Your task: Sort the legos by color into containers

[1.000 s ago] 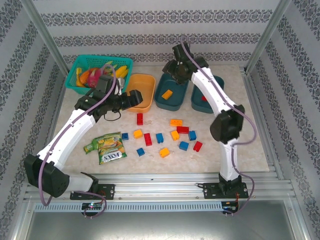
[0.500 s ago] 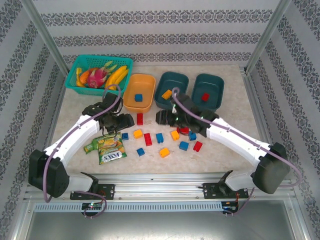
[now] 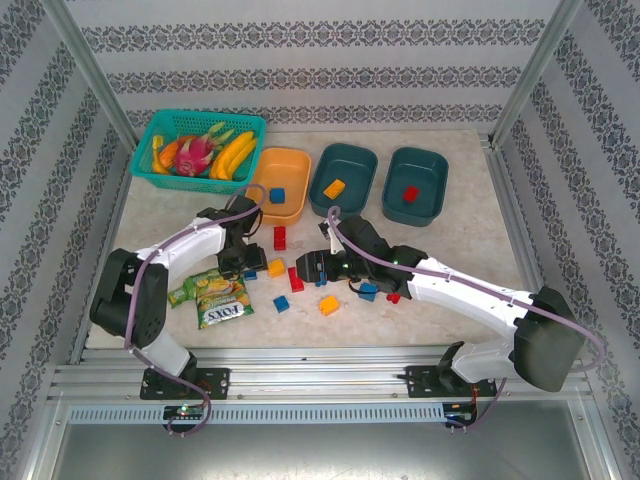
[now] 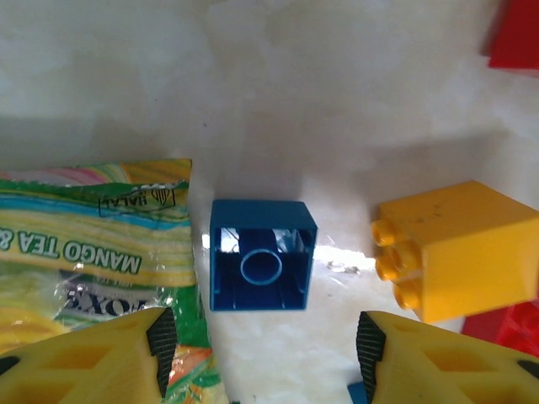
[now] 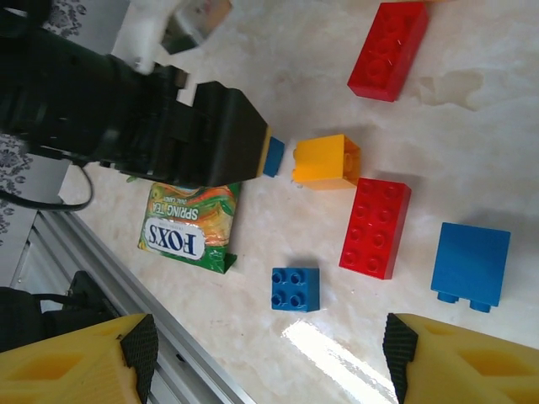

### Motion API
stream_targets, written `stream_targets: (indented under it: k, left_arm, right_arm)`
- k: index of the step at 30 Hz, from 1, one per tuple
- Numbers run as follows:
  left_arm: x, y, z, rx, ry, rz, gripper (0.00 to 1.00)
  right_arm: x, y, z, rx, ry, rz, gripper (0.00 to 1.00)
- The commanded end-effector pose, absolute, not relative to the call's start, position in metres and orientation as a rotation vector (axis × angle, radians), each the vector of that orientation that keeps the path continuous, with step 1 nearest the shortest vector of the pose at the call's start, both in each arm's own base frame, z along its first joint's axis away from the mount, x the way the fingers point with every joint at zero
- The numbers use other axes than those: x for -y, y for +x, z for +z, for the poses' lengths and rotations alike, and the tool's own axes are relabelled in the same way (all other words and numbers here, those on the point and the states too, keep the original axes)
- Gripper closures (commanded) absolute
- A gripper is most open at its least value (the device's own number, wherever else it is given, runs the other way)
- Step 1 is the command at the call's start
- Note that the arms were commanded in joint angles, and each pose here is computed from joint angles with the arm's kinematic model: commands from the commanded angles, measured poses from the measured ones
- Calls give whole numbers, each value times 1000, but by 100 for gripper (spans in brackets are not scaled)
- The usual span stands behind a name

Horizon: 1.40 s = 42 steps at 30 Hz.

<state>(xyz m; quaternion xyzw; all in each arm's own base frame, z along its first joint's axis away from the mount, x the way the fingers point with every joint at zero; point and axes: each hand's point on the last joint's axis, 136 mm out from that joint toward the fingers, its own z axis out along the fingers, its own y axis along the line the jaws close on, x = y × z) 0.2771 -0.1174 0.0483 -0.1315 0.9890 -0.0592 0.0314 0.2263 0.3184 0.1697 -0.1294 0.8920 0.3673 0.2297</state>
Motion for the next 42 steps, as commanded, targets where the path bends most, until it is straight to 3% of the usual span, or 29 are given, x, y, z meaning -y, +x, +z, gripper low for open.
stream_targets:
  k: [1,26,29,36,42]
  left_arm:
    - [115,291,48,-3021,-363,-156,40]
    - [124,297,21,-3088,-216,-37,58]
    - [125,298,22,-3081,-201,-19,64]
    - [123,309,66,-2988,-169,22,68]
    - [132,351,126,-2862,-158,-42,68]
  right_arm:
    - [-325,223,179,-2414,-419,1037,26]
    - [-321,230,180,-2424,-339,1018,27]
    - [-320,231,183,-2418,-331,1017,27]
    - [-311,237,205,-2356,-289,981,27]
    - [-286,271,249,-2182,-86,941,26]
